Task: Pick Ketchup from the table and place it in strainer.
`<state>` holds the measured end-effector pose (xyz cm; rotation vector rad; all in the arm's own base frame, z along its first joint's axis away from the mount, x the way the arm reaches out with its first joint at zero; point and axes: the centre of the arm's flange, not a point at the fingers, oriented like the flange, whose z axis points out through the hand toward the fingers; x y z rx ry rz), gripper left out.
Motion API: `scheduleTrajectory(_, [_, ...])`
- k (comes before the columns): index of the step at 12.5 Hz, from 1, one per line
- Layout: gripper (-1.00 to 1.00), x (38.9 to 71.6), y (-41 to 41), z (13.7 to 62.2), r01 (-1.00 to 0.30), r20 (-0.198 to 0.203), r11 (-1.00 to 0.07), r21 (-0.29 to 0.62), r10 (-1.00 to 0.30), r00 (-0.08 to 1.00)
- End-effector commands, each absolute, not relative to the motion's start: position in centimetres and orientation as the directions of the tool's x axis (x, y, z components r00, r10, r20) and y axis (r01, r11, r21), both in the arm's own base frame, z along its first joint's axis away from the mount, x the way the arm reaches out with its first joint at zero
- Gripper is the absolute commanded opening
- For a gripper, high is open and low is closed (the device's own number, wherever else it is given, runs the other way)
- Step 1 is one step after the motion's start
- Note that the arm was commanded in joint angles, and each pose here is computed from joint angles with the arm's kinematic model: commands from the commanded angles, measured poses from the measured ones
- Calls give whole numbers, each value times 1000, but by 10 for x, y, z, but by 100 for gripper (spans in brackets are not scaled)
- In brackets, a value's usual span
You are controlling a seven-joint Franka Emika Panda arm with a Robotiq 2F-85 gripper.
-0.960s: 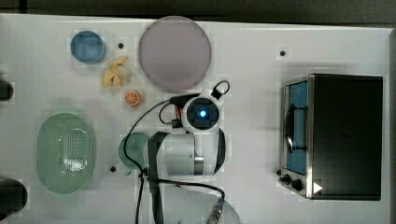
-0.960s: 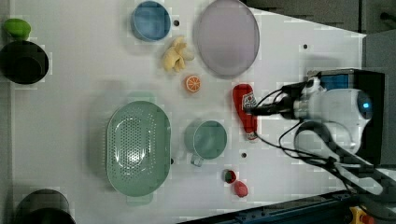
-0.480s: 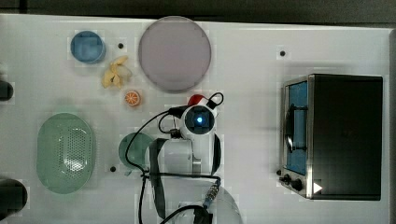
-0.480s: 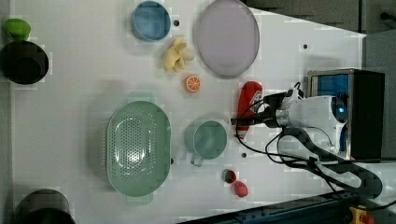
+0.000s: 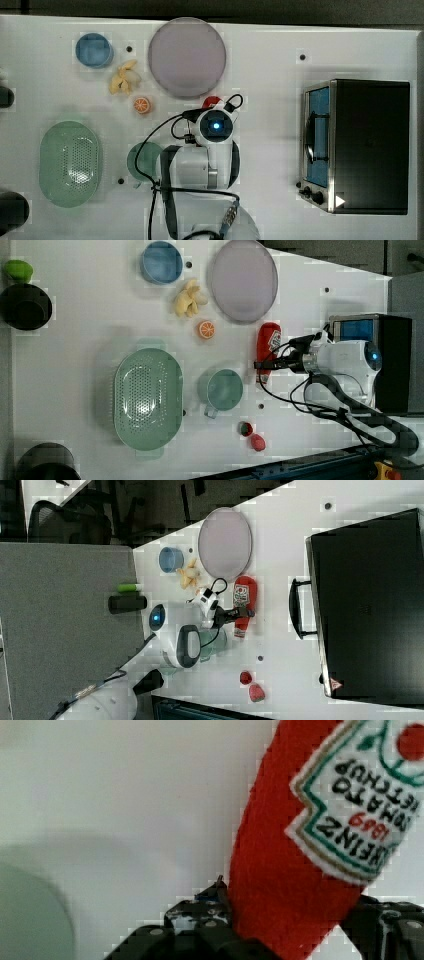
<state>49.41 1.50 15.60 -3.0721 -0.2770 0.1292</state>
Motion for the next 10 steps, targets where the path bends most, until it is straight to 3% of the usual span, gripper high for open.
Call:
scheduleTrajectory(1, [23,515,17,239,177,-37,-984,-35,178,983])
scheduleTrajectory(5, [23,520,22,358,149,-38,-989,-2,149,988])
scheduleTrajectory(7, [23,517,37,410,75,-36,-997,10,74,997])
scheduleTrajectory(10, [23,504,81,459,18,-47,-999,28,16,999])
